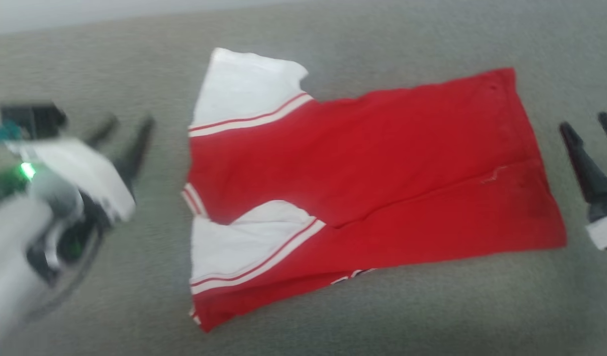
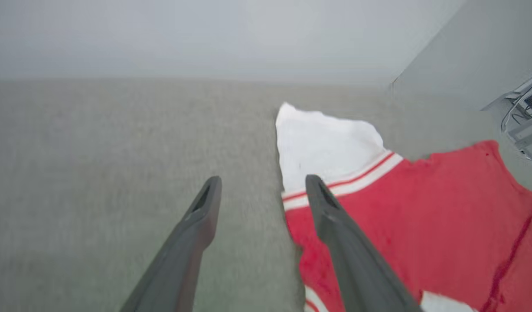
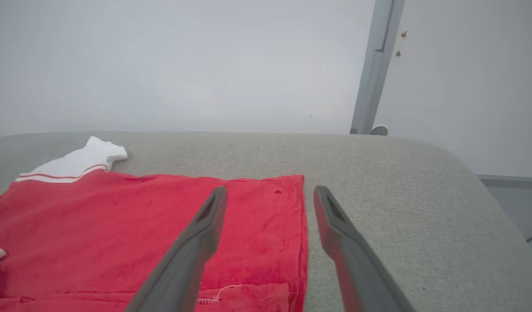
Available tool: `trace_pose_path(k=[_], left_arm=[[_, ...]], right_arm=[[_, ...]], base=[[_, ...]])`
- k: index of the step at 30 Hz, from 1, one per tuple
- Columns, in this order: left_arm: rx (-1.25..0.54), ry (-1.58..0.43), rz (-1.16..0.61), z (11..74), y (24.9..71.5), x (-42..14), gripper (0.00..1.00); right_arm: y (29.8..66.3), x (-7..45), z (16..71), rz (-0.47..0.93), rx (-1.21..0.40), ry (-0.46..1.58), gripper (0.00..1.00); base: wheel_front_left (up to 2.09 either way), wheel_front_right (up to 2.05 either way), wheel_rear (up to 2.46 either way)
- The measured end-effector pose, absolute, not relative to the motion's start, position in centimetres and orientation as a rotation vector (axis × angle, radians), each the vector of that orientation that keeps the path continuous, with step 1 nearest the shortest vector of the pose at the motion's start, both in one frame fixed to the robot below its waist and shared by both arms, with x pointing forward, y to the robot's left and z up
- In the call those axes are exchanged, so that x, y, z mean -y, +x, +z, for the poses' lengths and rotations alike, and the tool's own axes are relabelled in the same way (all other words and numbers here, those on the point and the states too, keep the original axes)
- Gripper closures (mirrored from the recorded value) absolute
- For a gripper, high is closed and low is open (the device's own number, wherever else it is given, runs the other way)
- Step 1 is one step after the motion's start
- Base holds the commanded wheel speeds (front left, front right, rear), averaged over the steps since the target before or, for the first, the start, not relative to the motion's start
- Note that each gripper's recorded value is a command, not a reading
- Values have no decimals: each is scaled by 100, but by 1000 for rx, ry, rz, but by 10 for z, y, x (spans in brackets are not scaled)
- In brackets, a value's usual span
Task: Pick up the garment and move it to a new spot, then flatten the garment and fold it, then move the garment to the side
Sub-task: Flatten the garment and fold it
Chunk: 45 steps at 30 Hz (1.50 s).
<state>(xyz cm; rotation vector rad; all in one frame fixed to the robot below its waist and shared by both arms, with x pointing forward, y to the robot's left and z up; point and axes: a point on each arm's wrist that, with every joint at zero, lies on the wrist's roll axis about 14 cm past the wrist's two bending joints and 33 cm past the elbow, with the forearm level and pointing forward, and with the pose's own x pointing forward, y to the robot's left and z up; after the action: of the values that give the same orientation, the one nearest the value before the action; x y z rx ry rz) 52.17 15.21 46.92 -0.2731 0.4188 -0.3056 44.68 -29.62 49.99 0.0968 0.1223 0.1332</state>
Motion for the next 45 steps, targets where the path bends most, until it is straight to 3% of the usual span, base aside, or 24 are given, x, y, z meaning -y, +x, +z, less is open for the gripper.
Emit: trace_pose_path(k=[6,12,21,27,29,30,39,45], left_arm=[[-332,-208,-283,484,598,-135,0],[-483,-158,-337,464,641,-100,0],[-1025,-71,-434,393,628,-63,0],[-1141,-45,-467,381,633,-50,0],[-1155,-51,-490,380,633,-45,63],[-1155,-55,-497,380,634,-43,100],[-1143,-57,-575,379,629,-32,100],[-1127,-64,-599,379,626,-32,100]], right_arm=[[440,303,499,54,-76,126,0],[429,321,494,-18,-81,117,0],[418,333,472,-56,-161,94,0],[425,334,460,-42,-209,71,0],[431,333,458,-19,-233,52,0],[436,331,458,-5,-247,44,0],[506,293,446,166,-480,24,0],[541,298,424,162,-663,-20,0]], base=[[0,0,0],[0,0,0],[0,0,0],[0,0,0],[0,0,0],[0,0,0],[0,0,0],[0,0,0]])
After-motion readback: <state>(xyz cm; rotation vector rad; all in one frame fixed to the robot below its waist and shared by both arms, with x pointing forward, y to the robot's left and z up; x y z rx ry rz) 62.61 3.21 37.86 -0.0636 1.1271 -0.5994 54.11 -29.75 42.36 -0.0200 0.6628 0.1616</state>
